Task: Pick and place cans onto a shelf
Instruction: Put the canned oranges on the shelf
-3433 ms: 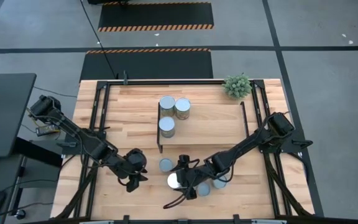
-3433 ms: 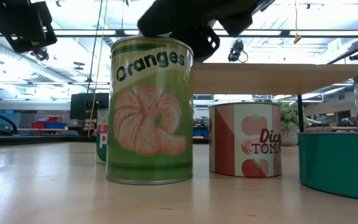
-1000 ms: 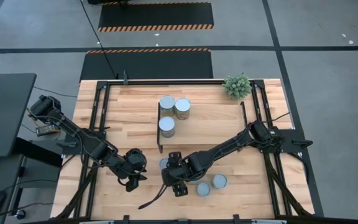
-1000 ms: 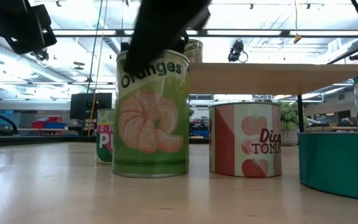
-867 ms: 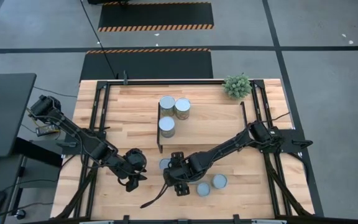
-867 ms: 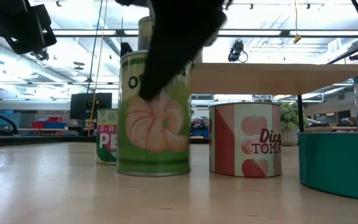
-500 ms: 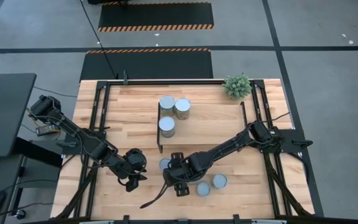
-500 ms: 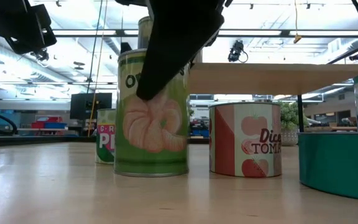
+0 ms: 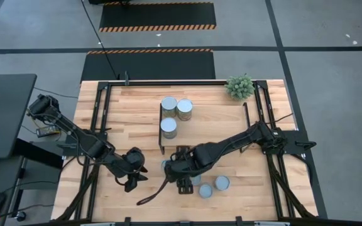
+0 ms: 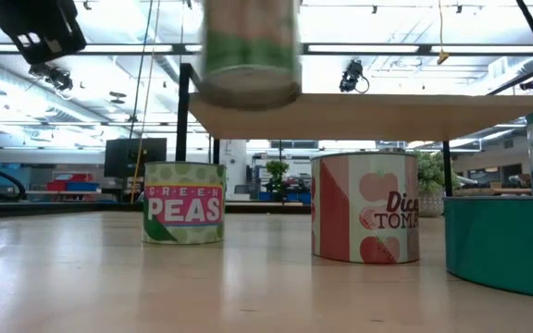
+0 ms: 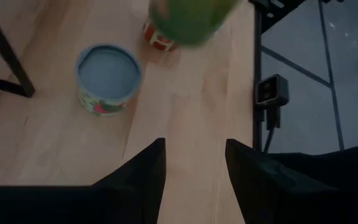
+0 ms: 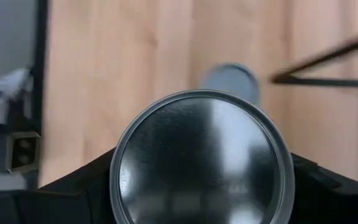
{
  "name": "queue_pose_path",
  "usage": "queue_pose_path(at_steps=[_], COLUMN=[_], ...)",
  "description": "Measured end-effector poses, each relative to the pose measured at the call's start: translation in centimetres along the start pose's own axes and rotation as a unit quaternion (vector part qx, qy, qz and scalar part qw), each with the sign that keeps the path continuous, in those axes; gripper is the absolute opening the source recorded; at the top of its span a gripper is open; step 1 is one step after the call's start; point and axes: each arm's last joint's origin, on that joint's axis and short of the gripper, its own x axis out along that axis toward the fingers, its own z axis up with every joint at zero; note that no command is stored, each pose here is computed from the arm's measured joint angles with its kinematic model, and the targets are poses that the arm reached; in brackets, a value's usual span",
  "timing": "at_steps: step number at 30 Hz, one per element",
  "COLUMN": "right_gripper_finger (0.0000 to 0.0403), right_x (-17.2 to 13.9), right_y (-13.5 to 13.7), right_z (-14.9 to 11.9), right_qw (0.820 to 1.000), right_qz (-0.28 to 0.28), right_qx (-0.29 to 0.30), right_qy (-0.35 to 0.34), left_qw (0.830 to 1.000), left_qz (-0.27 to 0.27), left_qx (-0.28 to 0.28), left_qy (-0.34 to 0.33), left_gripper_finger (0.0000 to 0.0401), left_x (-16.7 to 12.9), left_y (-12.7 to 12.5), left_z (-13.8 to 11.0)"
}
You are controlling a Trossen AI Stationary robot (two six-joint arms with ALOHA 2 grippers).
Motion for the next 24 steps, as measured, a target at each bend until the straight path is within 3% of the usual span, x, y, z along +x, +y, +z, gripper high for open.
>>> queue_pose_path(at_steps=[10,16,24], right_gripper_finger=[0.0312,0.0313,0.0313], right_x=[-4.8,-8.2,-8.3], right_y=[-3.8,-6.3,-10.6], right_z=[-0.5,-0.7,0.0], right_qw=[0.999,0.995,0.992], right_qz=[-0.049,-0.100,-0.123], right_qx=[0.000,-0.005,0.013], right_qy=[0.020,-0.014,-0.016], left_qw=[1.000,1.000,0.999], left_qz=[0.008,0.009,0.009], left_qx=[-0.009,-0.015,-0.031], left_qy=[-0.004,-0.005,-0.006], left_gripper_finger=[0.0172,0.0172,0.0172], left_x=[0.1,0.1,0.1], left_y=[0.3,0.3,0.3], left_z=[0.3,0.3,0.3])
